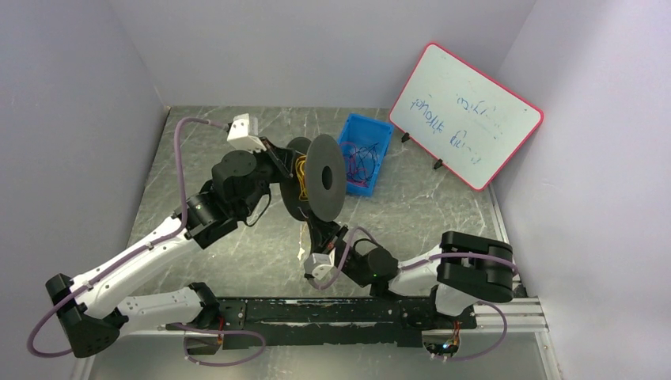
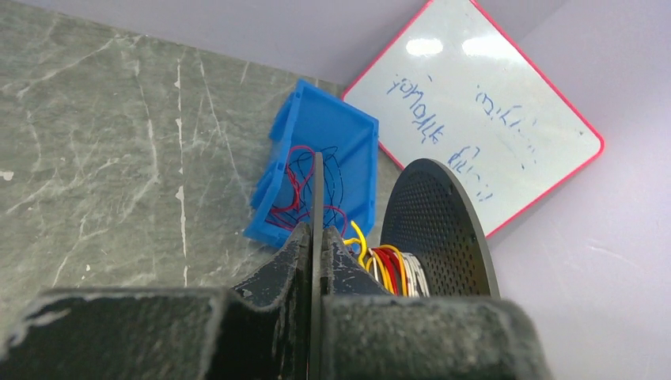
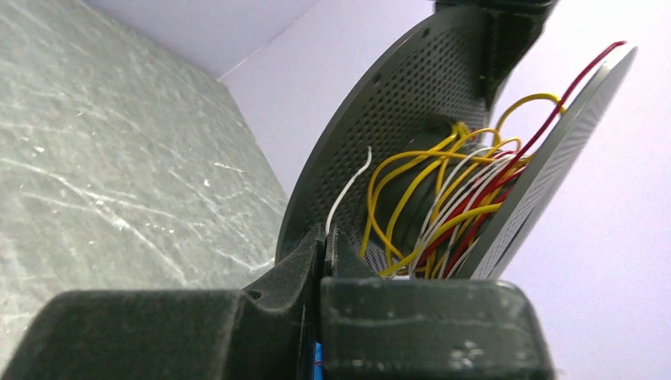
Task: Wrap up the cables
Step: Wrap the cable around the cable reel.
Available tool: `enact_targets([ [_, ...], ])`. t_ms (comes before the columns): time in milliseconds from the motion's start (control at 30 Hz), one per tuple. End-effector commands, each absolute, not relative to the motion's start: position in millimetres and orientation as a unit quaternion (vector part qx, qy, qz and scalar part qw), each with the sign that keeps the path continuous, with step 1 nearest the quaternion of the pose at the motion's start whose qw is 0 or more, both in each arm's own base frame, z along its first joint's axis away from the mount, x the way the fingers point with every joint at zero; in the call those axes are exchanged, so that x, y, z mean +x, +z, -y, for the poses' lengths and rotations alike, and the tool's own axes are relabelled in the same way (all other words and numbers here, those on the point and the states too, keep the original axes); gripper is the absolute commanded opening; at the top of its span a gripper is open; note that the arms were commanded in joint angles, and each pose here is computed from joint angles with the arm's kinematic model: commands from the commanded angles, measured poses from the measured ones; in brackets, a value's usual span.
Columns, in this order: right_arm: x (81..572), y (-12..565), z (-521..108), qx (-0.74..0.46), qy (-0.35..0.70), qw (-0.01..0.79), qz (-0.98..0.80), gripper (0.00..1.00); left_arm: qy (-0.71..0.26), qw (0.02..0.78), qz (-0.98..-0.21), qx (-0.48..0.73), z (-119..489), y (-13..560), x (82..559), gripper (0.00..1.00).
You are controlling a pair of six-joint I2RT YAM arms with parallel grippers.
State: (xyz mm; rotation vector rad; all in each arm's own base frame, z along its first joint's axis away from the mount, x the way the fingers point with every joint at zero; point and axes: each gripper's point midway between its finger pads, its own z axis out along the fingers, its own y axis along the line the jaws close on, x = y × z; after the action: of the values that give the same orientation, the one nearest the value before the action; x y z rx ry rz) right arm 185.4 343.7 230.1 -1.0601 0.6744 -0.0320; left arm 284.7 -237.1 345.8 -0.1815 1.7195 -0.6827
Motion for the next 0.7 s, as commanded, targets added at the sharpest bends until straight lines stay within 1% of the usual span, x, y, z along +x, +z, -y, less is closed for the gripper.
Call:
enact_targets([
  [0,166.9,325.5,-326.6,-0.343,0.033,0.903,-0.256,0.00,-0.383,0.596,-0.697,-0.111,253.0,372.8,277.0,0.07],
  [300,185.4,352.9,-318.2,-0.265,0.019,0.913,-0.310,0.00,-0.393,0.578,-0.703,-0.129,255.0,349.4,276.0,0.07],
  [667,213.3,363.9,-320.7,-0.181,0.002,0.904,-0.388,0.00,-0.424,0.543,-0.715,-0.122,269.7,332.8,268.3,0.07],
])
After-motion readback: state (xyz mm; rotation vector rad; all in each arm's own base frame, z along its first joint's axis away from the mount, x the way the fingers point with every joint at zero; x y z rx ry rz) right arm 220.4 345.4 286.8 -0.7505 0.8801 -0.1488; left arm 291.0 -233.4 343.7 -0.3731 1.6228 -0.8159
